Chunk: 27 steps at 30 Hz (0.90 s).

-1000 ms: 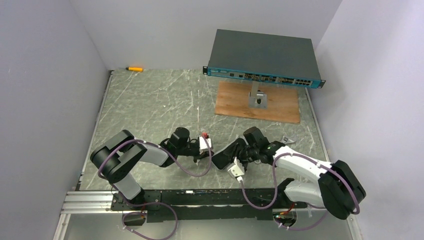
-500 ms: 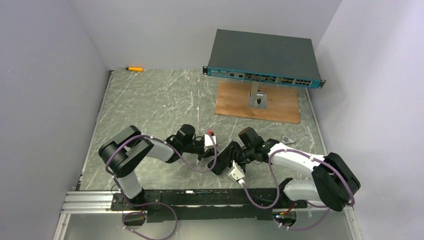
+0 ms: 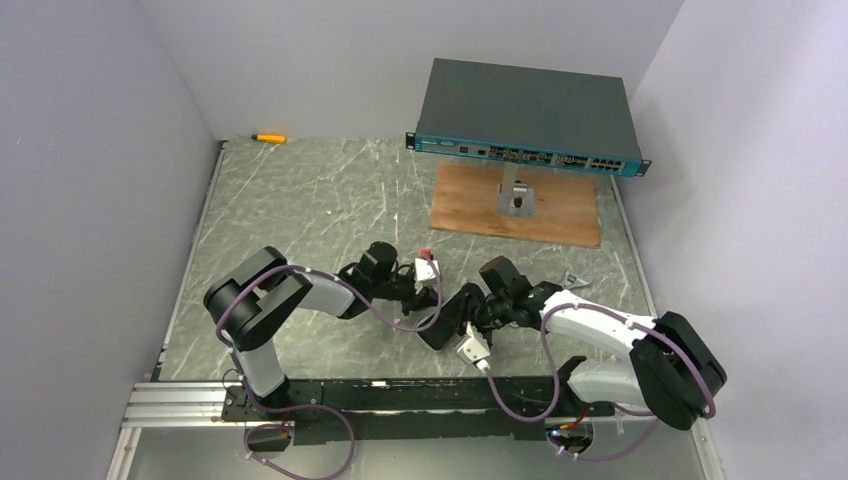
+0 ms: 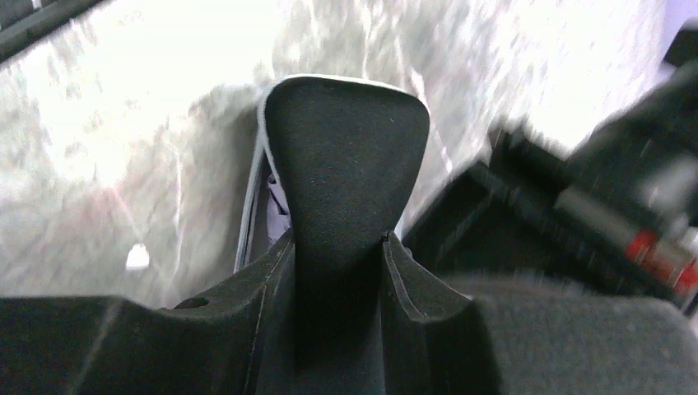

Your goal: Open the umbrella

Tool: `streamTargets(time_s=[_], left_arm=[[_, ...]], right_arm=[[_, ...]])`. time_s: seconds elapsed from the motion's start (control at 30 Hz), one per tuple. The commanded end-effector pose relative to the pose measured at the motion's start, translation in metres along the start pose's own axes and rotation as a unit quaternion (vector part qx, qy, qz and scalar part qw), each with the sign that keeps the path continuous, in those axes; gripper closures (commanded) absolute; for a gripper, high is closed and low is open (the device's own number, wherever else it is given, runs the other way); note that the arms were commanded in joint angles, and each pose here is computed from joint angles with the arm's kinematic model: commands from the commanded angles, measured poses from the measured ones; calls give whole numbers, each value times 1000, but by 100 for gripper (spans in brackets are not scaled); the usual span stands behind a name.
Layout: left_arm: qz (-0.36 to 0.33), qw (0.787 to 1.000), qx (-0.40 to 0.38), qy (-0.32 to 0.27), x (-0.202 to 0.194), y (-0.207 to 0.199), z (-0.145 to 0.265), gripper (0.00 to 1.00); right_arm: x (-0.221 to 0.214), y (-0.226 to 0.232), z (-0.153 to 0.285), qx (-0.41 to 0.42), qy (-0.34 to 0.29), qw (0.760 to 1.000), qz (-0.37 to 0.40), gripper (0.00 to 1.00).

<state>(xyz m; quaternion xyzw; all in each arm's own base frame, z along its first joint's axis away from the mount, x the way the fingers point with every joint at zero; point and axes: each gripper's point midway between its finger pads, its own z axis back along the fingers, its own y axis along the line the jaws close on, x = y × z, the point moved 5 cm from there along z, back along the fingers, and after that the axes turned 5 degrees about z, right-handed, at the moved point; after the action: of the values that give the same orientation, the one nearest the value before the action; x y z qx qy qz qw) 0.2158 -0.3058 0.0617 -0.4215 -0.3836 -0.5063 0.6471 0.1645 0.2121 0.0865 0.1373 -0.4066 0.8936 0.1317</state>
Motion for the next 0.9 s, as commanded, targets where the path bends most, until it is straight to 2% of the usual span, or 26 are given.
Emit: streamTargets(time_s=[0.0, 0.17, 0.37, 0.4, 0.43, 0.5, 0.67, 0.77, 0.87], left_arm=[[-87, 984, 90, -124, 88, 45, -10, 100], [-84, 984, 94, -129, 95, 49, -16, 100], [-75, 985, 97, -120, 95, 48, -4, 99], [-68, 986, 101, -115, 94, 49, 2, 92], [-61, 986, 108, -113, 93, 51, 10, 79], [-55, 986, 119, -106, 89, 53, 30, 61], [-16, 980, 177, -84, 88, 56, 88, 41], [17, 973, 218, -74, 97, 58, 119, 22], [47, 960, 267, -67, 104, 60, 144, 17]], right_arm=[[46, -1, -19, -16, -138, 990, 35, 100], [45, -5, -20, -13, -143, 989, 30, 100], [32, -13, -22, -21, -111, 994, -9, 100], [28, -15, -21, -22, -99, 995, -23, 100], [23, -17, -20, -27, -83, 995, -44, 100], [12, -25, -17, -41, -46, 994, -90, 100], [-11, -43, -8, -72, 26, 969, -237, 100], [-24, -53, -6, -88, 65, 935, -337, 94], [-43, -66, -7, -124, 117, 874, -454, 86]])
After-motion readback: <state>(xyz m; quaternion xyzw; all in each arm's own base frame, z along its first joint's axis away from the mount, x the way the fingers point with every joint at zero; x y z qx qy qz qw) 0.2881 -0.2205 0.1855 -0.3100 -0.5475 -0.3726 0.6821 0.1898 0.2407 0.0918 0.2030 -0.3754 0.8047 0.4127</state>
